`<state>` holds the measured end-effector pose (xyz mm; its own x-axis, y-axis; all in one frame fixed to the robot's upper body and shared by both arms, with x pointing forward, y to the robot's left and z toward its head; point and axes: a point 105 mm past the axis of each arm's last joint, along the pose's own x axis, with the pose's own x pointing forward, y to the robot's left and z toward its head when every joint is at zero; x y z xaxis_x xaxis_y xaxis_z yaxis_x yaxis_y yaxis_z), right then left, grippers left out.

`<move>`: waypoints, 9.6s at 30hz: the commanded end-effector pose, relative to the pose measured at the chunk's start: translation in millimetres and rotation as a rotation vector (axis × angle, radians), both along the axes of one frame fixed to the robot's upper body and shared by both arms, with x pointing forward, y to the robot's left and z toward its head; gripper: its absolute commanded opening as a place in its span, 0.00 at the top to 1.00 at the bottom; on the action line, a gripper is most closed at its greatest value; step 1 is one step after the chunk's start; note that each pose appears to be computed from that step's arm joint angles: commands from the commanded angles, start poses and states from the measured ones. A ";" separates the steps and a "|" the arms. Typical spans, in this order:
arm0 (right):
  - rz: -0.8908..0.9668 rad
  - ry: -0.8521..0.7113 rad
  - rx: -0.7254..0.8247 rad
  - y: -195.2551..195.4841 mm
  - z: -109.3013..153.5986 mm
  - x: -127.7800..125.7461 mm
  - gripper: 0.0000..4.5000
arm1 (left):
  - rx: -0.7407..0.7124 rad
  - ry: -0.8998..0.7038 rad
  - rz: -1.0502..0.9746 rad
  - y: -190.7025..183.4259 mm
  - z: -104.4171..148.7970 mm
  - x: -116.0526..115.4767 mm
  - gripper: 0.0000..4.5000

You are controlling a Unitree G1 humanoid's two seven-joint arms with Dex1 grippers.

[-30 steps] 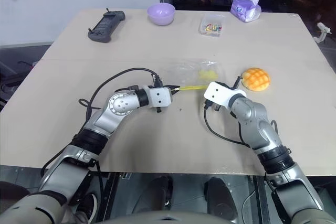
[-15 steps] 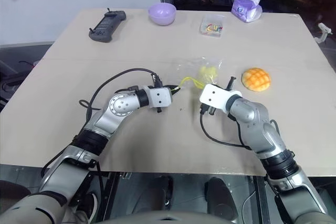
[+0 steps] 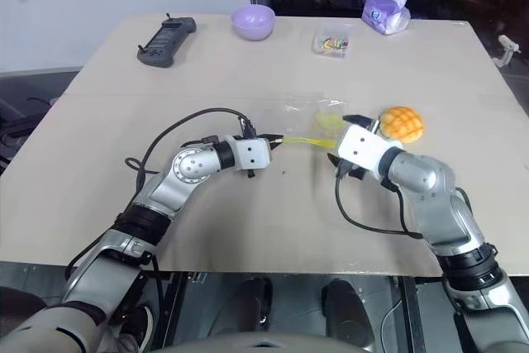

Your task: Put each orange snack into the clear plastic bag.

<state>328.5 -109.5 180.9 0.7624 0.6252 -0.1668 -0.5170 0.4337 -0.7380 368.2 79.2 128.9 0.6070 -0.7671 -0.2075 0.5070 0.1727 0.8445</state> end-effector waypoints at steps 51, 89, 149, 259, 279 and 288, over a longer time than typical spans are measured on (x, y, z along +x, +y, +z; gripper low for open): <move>0.109 0.195 0.226 30.1 -31.8 -7.0 1.00 | -0.016 -0.042 -0.100 -20.6 10.4 -10.3 1.00; -0.150 0.185 0.369 56.7 -49.6 44.2 1.00 | -0.018 -0.047 -0.143 -29.2 5.1 -11.9 1.00; -0.738 0.550 0.592 -165.7 -94.4 77.5 0.12 | -0.089 -0.061 0.129 -19.4 8.1 16.7 1.00; 0.098 0.523 0.522 -27.6 -1.2 12.0 0.40 | -0.109 -0.147 -0.135 -50.8 18.3 2.4 1.00; -0.106 -0.019 -0.075 -42.8 -33.4 89.6 0.40 | -0.121 -0.123 -0.142 -52.4 15.1 -2.8 1.00; -0.009 -0.077 -0.047 -24.9 -30.5 90.3 0.57 | -0.123 -0.122 -0.120 -46.7 12.5 -5.5 1.00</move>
